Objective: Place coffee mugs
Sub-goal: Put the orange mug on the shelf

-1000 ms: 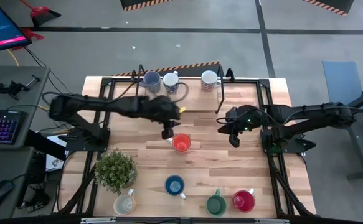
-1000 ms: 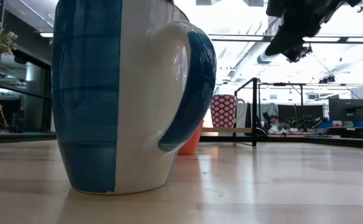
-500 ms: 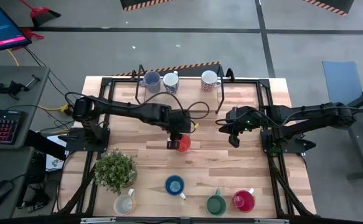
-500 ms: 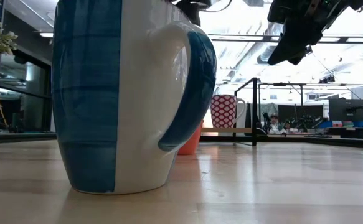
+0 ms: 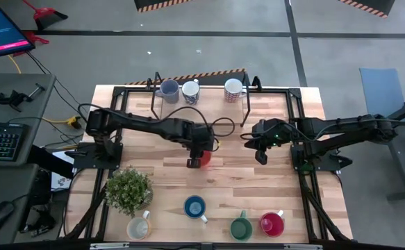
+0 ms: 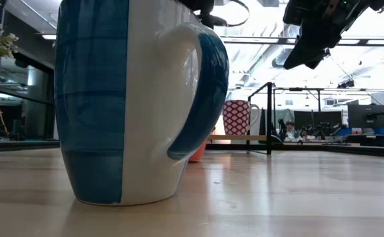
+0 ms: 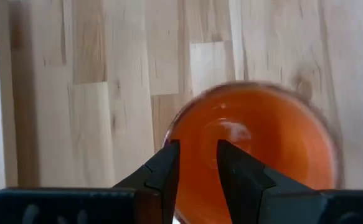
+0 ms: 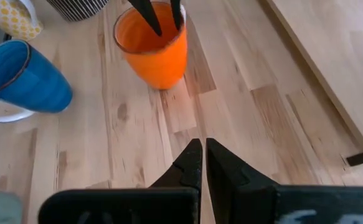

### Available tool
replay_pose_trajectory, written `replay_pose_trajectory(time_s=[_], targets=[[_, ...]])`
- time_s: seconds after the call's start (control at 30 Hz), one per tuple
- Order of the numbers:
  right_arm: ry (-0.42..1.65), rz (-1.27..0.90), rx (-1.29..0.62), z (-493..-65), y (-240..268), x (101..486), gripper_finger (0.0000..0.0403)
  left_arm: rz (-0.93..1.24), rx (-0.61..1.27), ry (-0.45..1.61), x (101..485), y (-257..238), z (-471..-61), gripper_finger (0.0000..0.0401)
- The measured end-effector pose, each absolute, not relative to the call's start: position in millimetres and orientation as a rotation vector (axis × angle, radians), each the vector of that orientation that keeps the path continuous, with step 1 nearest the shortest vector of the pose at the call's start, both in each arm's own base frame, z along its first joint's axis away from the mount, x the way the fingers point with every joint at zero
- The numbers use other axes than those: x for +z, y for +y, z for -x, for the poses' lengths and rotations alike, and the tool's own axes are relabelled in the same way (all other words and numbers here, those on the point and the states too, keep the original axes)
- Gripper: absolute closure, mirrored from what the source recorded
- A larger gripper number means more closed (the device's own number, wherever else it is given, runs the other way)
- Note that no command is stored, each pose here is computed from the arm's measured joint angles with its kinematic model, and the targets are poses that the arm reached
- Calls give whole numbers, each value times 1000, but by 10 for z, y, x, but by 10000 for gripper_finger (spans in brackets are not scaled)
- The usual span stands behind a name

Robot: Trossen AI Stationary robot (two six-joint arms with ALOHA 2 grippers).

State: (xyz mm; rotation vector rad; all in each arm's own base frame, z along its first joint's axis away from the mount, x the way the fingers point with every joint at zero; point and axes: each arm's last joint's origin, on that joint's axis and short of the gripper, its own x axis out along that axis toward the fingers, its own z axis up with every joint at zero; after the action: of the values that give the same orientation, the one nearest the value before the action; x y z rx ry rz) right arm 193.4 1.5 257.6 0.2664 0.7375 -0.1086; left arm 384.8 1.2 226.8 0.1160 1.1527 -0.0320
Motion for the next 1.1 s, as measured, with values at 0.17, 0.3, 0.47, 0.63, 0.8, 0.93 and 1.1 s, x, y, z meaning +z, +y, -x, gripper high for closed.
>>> replay_pose_trajectory(time_s=[0.17, 0.3, 0.47, 0.63, 0.8, 0.93, 1.1], targets=[[743, -264, -114, -1930, 13, 2571, 401, -110, -23, 1127, 2359, 6, -3823, 302], [744, -255, -117, -1929, 12, 2570, 401, -116, -14, 1104, 2448, 8, -3830, 302], [743, -265, -120, -1929, 12, 2571, 401, -170, -12, 1076, 2544, 73, -3862, 301], [750, -287, -129, -1924, 12, 2565, 400, -143, -10, 1115, 2525, 183, -3826, 288], [759, -271, -123, -1919, 13, 2559, 400, -122, 5, 1136, 2516, 279, -3803, 259], [760, -266, -115, -1919, 14, 2560, 400, -90, -7, 1135, 2515, 295, -3801, 231], [761, -265, -113, -1918, 14, 2559, 400, -77, -3, 1135, 2515, 299, -3800, 202]])
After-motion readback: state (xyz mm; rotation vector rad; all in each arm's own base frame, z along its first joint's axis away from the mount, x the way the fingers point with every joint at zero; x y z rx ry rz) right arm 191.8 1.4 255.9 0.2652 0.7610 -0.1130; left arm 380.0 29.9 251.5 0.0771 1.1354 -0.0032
